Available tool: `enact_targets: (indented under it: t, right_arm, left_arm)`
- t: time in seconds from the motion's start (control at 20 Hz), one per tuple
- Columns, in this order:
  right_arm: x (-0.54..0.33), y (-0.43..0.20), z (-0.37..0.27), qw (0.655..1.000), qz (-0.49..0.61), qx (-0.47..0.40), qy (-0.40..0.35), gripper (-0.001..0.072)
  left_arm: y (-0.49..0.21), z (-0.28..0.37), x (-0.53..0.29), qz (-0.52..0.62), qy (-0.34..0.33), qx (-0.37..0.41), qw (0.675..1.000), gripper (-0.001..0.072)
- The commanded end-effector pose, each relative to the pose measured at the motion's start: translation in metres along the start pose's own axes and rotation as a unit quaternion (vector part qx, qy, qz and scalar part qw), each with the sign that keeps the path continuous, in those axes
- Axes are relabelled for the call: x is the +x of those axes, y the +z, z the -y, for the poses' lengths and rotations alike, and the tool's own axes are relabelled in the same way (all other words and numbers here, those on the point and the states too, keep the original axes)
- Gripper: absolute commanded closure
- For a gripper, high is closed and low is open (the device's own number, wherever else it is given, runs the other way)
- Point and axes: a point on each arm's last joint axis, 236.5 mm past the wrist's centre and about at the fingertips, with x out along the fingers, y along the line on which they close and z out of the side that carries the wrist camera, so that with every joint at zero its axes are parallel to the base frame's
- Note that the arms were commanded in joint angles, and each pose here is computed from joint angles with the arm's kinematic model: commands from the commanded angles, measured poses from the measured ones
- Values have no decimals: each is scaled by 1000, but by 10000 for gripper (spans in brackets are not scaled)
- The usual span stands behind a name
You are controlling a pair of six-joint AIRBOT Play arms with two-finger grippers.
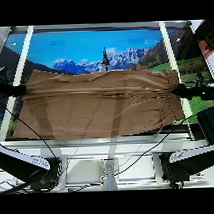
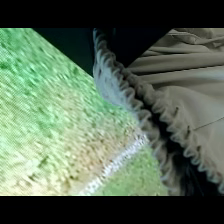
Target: Fold the clothes and pants, and hang the long-sleeved shirts on hangers.
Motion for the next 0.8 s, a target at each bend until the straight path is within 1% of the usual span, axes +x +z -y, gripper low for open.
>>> enact_targets:
  t: [0.0,0.05,0.1,0.15,0.2,0.25,0.3,0.35,0.6,0.75]
  right_arm:
    - [0,-1,-1,1000,-2,1,2,671]
    - [0,-1,-1,1000,-2,2,2,671]
    - [0,-1,-1,1000,-2,4,2,671]
    - [0,-1,-1,1000,-3,4,3,667]
    - [0,-1,-1,1000,-3,4,2,537]
    - [0,-1,-1,1000,-3,4,2,290]
    - [0,-1,-1,1000,-3,3,2,145]
    - [0,-1,-1,1000,-3,3,2,110]
    - [-5,-4,-4,1000,-9,-4,1,110]
    - [-20,3,-2,999,-2,-28,-20,110]
  left_arm:
    - [-1,7,6,-3,-16,-11,1000,694]
    - [-2,7,6,-3,-16,-11,1000,692]
    - [-2,7,6,-3,-16,-11,1000,612]
    - [-2,7,6,-3,-16,-11,1000,419]
    - [-2,7,6,-3,-16,-11,1000,193]
    - [-2,7,6,-3,-16,-11,1000,162]
    - [-2,7,6,-3,-16,-11,1000,161]
    - [-1,7,5,-2,-16,-11,1000,162]
    - [5,6,-6,9,-12,-10,1000,162]
    - [19,2,-21,39,-1,-8,999,162]
